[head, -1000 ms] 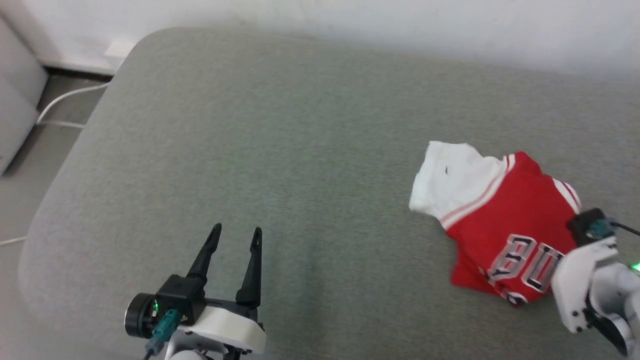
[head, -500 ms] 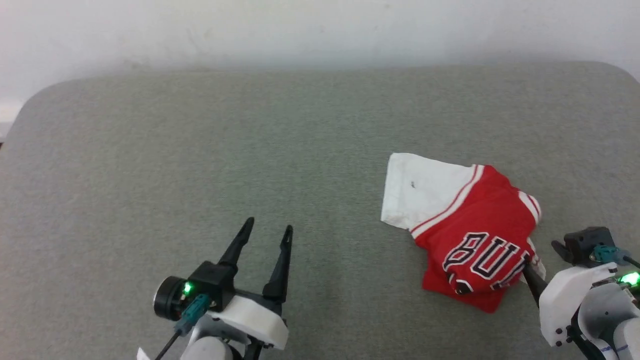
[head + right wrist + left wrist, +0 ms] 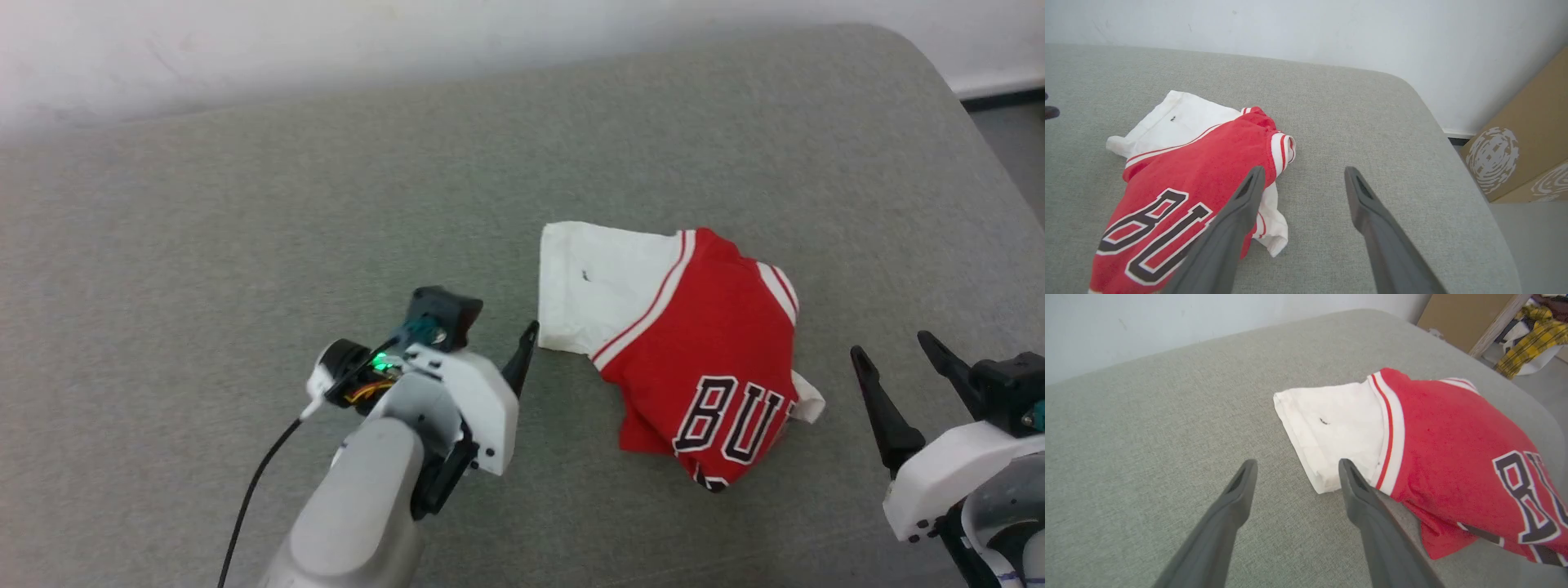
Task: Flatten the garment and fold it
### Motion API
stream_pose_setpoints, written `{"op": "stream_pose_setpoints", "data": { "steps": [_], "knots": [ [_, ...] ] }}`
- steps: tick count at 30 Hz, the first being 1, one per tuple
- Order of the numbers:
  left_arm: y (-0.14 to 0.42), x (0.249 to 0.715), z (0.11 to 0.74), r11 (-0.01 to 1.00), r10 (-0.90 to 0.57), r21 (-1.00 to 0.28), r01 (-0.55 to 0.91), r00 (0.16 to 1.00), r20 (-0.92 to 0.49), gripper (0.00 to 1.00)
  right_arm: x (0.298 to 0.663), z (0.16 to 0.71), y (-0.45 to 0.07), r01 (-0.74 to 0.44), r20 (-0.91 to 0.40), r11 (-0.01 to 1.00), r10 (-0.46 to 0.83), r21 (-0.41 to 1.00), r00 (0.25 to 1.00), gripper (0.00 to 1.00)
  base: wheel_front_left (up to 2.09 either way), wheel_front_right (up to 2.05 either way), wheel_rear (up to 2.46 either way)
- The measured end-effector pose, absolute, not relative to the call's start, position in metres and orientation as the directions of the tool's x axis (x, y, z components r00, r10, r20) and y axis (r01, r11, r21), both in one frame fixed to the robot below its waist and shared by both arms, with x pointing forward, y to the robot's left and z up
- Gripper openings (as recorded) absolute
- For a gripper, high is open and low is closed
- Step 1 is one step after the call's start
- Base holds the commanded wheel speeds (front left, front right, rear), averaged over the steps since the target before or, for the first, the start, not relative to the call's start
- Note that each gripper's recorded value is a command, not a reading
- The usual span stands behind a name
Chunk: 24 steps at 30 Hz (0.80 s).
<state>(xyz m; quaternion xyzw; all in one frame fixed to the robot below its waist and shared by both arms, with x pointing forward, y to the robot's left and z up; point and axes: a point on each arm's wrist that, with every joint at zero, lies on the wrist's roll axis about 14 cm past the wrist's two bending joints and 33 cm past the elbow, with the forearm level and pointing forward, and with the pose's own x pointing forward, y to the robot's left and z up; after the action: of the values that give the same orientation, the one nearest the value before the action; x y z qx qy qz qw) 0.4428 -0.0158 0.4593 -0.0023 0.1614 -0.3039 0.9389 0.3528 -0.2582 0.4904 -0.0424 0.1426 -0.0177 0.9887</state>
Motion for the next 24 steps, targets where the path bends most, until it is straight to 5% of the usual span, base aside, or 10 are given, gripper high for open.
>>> {"op": "stream_pose_setpoints", "data": {
  "steps": [16, 17, 18, 24],
  "knots": [
    [-0.063, 0.471, 0.382, 0.71, -0.525, -0.053, 0.702, 0.478, -0.704, 1.0, 0.343, 0.452, -0.279, 0.167, -0.353, 0.983, -0.185, -0.082, 0.917, 1.0, 0.0, 0.0, 0.0],
    [-0.065, 0.472, 0.381, 0.703, -0.519, -0.051, 0.71, 0.462, -0.719, 0.68, 0.343, 0.451, -0.28, 0.17, -0.356, 0.982, -0.188, -0.083, 0.915, 1.0, 0.0, 0.0, 0.0],
    [-0.067, 0.472, 0.382, 0.696, -0.524, -0.057, 0.716, 0.451, -0.722, 0.02, 0.343, 0.45, -0.28, 0.173, -0.356, 0.982, -0.191, -0.081, 0.915, 1.0, 0.0, 0.0, 0.0],
    [-0.07, 0.476, 0.394, 0.711, -0.592, -0.112, 0.695, 0.505, -0.628, 0.0, 0.346, 0.448, -0.278, 0.168, -0.351, 0.982, -0.188, -0.085, 0.917, 1.0, 0.0, 0.0, 0.0]
  ]
}}
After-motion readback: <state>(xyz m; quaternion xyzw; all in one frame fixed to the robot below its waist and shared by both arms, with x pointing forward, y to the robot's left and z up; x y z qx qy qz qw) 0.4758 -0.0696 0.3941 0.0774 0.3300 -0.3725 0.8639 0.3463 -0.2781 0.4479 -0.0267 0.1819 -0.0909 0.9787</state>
